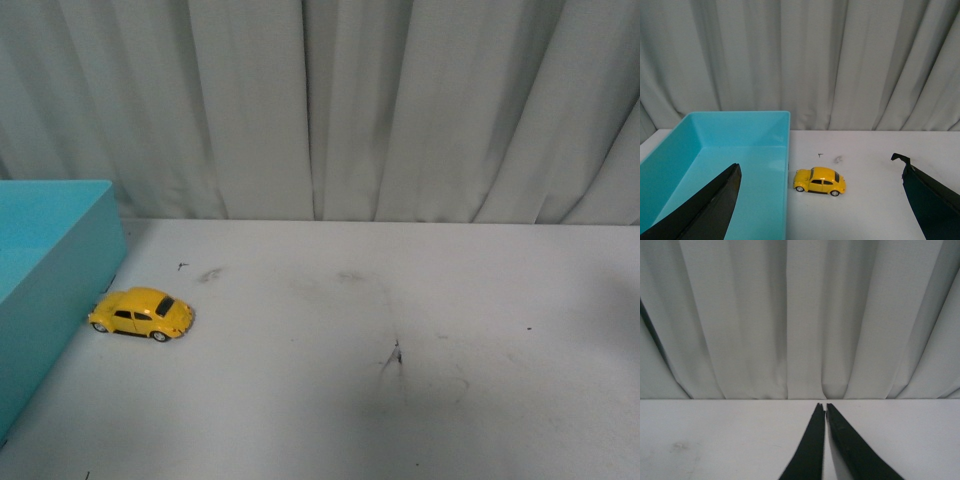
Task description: Wind up and store yellow beetle toy
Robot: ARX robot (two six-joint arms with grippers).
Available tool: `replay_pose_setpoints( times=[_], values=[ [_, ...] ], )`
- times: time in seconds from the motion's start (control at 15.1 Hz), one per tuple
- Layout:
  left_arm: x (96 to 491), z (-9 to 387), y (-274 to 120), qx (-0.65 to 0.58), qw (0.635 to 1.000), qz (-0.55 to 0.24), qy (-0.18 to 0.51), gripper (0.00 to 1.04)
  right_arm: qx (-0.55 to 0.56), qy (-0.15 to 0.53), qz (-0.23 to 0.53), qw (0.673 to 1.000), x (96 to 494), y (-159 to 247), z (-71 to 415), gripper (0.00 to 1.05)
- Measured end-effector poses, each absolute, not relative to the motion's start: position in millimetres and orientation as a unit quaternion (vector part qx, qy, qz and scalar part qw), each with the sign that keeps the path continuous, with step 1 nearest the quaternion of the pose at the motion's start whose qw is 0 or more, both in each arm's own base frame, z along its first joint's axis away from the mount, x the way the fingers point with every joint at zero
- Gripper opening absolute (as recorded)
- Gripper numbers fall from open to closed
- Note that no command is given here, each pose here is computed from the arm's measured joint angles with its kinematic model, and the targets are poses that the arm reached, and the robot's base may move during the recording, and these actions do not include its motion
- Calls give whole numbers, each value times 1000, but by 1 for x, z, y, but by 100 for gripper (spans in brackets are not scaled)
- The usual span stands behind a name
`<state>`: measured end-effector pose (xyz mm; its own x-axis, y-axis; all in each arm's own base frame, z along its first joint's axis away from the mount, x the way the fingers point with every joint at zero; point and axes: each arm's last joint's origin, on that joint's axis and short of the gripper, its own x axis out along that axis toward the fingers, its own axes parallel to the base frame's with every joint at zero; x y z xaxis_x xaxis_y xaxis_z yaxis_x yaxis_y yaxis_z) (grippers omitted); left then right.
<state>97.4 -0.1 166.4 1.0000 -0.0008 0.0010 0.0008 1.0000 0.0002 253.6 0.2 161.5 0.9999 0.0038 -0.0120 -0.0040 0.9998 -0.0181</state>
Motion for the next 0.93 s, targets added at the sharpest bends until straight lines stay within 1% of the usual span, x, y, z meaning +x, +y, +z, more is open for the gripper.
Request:
replay_pose_setpoints(
  times=[0.07,0.26,0.4,0.93],
  values=[
    [97,166,0,0,1000,0,0,98,-10,0,3,1000,242,0,164,1],
    [97,166,0,0,1000,0,0,98,-8,12,0,1000,210,0,160,2],
    [97,166,0,0,1000,0,0,98,-8,5,0,1000,194,0,163,2],
    [97,166,0,0,1000,0,0,98,-8,6,0,1000,148,0,163,2]
  ],
)
